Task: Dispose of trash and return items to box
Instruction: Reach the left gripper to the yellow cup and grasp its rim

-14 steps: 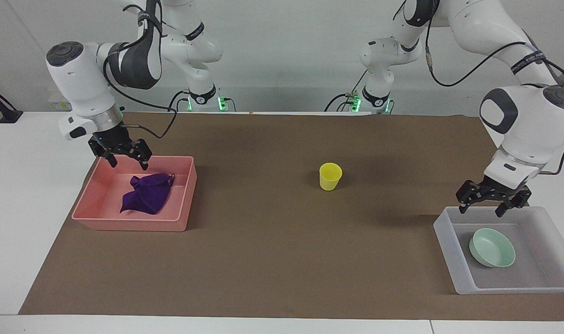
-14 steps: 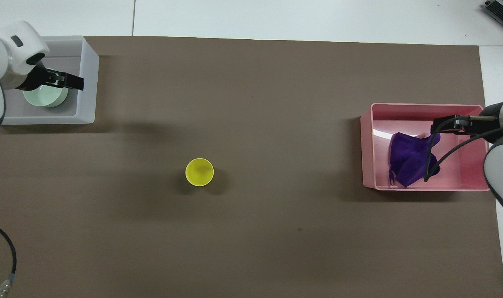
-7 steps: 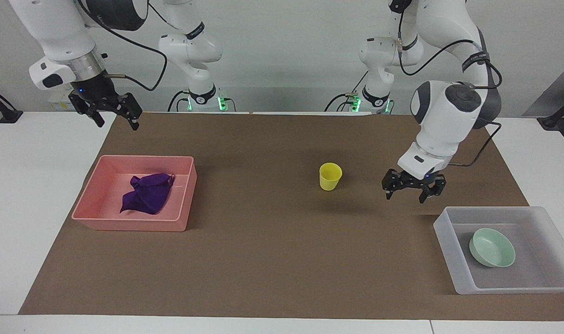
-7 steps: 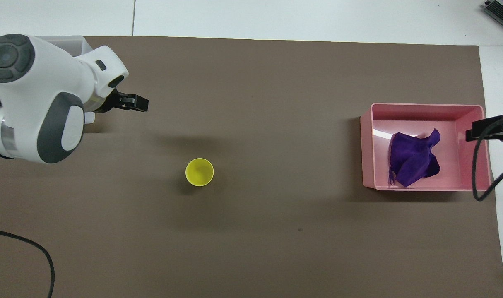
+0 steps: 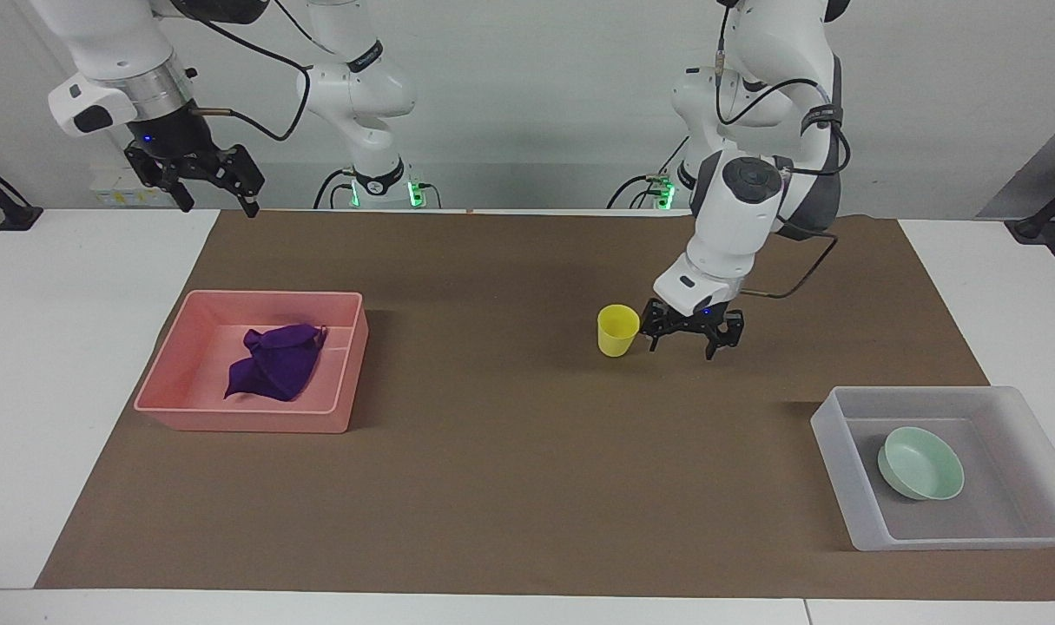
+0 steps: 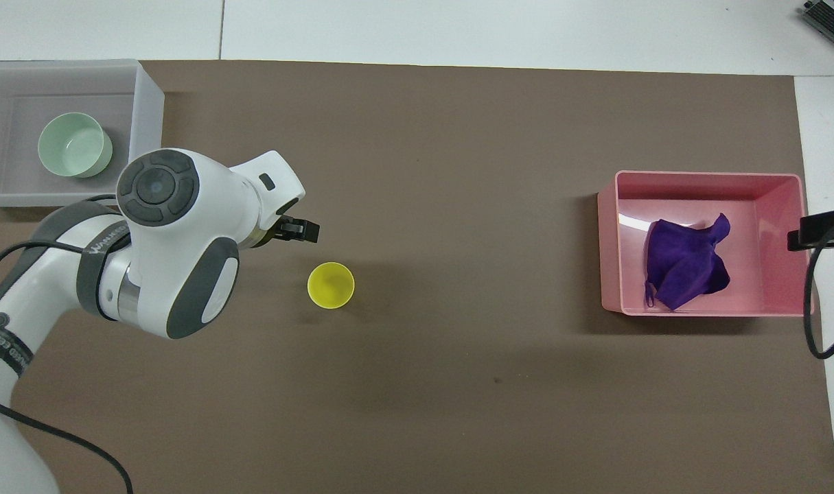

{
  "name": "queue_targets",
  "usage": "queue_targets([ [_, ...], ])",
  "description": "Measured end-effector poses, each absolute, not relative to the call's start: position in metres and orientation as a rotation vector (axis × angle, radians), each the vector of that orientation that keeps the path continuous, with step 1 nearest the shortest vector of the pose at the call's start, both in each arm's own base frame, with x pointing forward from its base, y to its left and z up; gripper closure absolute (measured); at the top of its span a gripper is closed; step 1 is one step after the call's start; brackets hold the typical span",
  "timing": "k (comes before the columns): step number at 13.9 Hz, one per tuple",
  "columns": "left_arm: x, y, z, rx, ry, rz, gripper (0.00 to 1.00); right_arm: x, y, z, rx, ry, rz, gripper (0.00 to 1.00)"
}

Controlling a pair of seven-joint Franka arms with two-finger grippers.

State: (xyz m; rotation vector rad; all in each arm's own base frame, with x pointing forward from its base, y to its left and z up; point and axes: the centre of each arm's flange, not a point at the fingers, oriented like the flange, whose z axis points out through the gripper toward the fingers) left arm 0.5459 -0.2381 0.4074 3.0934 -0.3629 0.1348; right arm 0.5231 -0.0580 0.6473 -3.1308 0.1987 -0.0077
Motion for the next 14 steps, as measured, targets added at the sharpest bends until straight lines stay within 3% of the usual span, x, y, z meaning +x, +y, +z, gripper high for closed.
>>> queue_targets([
  [9, 0.473, -0.266, 0.353, 3.069, -0.210, 0.214, 0.00, 0.523, -0.038, 0.639, -3.144, 0.138, 0.016, 0.00],
  [10, 0.471, -0.266, 0.350, 3.071, -0.192, 0.211, 0.08, 0.523, -0.033, 0.639, -3.147, 0.132, 0.017, 0.00],
  [14, 0.468, -0.268, 0.350, 3.068, -0.177, 0.215, 0.62, 0.524, -0.033, 0.635, -3.162, 0.134, 0.021, 0.00],
])
